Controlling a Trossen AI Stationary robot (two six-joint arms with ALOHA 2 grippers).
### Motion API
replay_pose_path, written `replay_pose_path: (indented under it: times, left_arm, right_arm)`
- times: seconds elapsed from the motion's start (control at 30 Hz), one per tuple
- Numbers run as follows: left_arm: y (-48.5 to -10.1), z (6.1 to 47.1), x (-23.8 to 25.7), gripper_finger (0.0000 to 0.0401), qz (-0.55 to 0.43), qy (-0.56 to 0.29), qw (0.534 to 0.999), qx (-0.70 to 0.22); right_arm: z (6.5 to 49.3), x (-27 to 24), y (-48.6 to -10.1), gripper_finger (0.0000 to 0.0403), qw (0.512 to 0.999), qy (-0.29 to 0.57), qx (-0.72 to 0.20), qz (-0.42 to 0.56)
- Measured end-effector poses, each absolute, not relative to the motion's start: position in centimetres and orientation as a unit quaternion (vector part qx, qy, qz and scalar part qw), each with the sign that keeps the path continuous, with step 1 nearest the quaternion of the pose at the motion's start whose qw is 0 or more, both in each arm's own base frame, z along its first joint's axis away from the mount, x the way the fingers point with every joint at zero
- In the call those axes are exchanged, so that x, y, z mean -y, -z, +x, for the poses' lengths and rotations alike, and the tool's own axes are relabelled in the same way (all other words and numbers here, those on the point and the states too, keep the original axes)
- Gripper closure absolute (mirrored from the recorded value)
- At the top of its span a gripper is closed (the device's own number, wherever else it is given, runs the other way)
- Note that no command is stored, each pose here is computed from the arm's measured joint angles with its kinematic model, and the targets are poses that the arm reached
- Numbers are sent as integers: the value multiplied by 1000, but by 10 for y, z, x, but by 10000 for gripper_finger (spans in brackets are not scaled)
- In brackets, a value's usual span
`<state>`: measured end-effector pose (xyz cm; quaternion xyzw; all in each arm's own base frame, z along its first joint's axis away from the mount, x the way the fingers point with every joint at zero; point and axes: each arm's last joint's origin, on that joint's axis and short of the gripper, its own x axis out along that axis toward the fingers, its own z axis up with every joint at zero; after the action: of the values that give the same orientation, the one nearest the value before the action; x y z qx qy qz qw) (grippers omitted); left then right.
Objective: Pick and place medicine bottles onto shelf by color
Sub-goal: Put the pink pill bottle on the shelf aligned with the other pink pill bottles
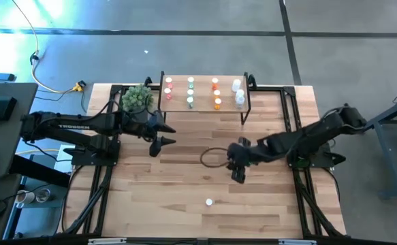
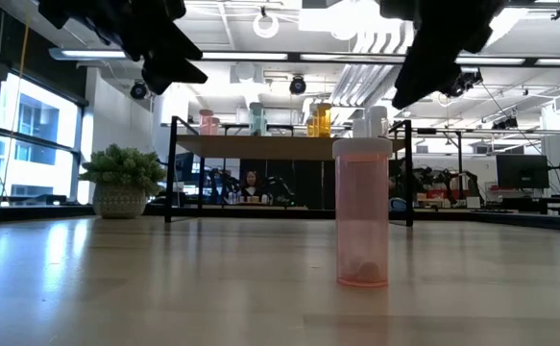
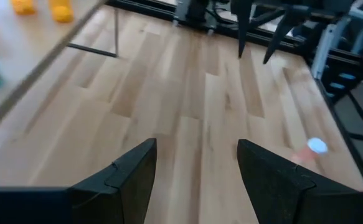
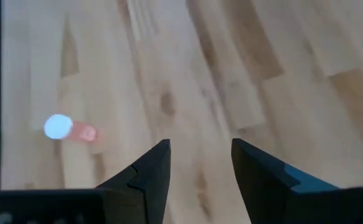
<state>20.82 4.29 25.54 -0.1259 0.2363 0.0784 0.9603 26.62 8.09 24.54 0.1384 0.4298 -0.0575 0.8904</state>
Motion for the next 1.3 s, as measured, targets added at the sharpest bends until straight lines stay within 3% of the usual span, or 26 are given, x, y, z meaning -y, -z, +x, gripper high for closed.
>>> replay_pose_path:
  times: [0.57,0.9,1.3]
  left_arm:
    - [-255,213,-2,190,-166,-5,955,-247]
    - [-255,212,18,190,-185,25,949,-254]
    - [-256,211,28,190,-182,47,948,-257]
  right_arm:
    - [227,-162,-196,242,953,-27,-244,175]
    - [233,-208,-164,242,957,-44,-248,145]
    - [270,-243,-122,242,953,-32,-284,104]
